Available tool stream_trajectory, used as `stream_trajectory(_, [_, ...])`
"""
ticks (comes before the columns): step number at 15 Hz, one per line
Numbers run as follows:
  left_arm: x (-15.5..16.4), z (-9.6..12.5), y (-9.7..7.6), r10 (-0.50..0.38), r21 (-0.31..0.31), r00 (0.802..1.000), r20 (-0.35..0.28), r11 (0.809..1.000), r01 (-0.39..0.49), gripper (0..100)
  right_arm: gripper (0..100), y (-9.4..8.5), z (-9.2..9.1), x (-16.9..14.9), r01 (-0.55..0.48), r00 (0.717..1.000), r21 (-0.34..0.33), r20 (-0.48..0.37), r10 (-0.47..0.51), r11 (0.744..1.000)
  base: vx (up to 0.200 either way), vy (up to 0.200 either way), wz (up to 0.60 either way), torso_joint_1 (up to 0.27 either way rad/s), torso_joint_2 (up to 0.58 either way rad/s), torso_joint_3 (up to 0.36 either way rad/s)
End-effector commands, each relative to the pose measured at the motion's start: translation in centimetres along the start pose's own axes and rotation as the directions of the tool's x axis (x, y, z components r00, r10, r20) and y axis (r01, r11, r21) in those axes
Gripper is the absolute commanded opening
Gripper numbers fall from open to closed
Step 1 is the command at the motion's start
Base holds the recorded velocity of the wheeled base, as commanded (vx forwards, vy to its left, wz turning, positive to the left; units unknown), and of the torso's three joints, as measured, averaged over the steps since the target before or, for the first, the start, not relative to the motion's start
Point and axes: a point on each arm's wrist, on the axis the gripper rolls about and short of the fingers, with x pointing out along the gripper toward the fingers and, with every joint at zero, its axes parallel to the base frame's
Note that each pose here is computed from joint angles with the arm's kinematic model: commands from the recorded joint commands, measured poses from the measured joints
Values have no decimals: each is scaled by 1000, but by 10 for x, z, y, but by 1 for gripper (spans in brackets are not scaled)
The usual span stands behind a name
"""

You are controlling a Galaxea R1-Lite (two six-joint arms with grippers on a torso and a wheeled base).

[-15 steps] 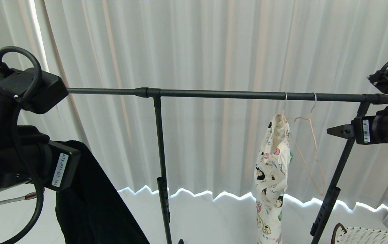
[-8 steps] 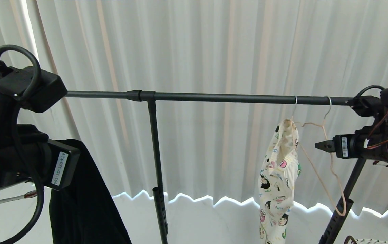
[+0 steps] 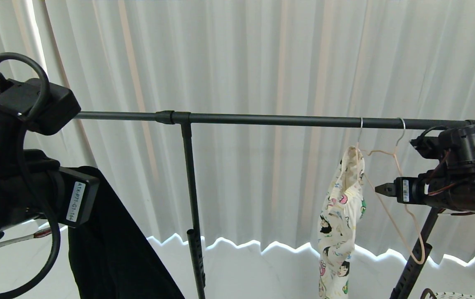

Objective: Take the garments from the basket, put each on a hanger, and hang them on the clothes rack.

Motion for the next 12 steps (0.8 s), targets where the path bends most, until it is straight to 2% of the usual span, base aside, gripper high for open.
stream_trajectory(1, [0,-1,0,0,1,1000,-3,1000,0,0,100,0,-6,11,9,999,-7,-39,-9,1000,0,0,0,0,0,0])
stream_trajectory(7, [1,-2,-1,0,3,1000,-8,1000,0,0,100,-1,-10,20,13,998,-8,-65,-14,1000,0,0,0,0,0,0])
stream_trajectory(8, [1,-2,-1,-1,3,1000,-7,1000,1,0,0,-2,-10,22,17,997,-7,-71,-18,1000,0,0,0,0,0,0])
stream_trajectory(12, [1,-2,-1,0,5,1000,-8,1000,0,0,0,-2,-12,25,22,996,-6,-81,-22,1000,0,0,0,0,0,0])
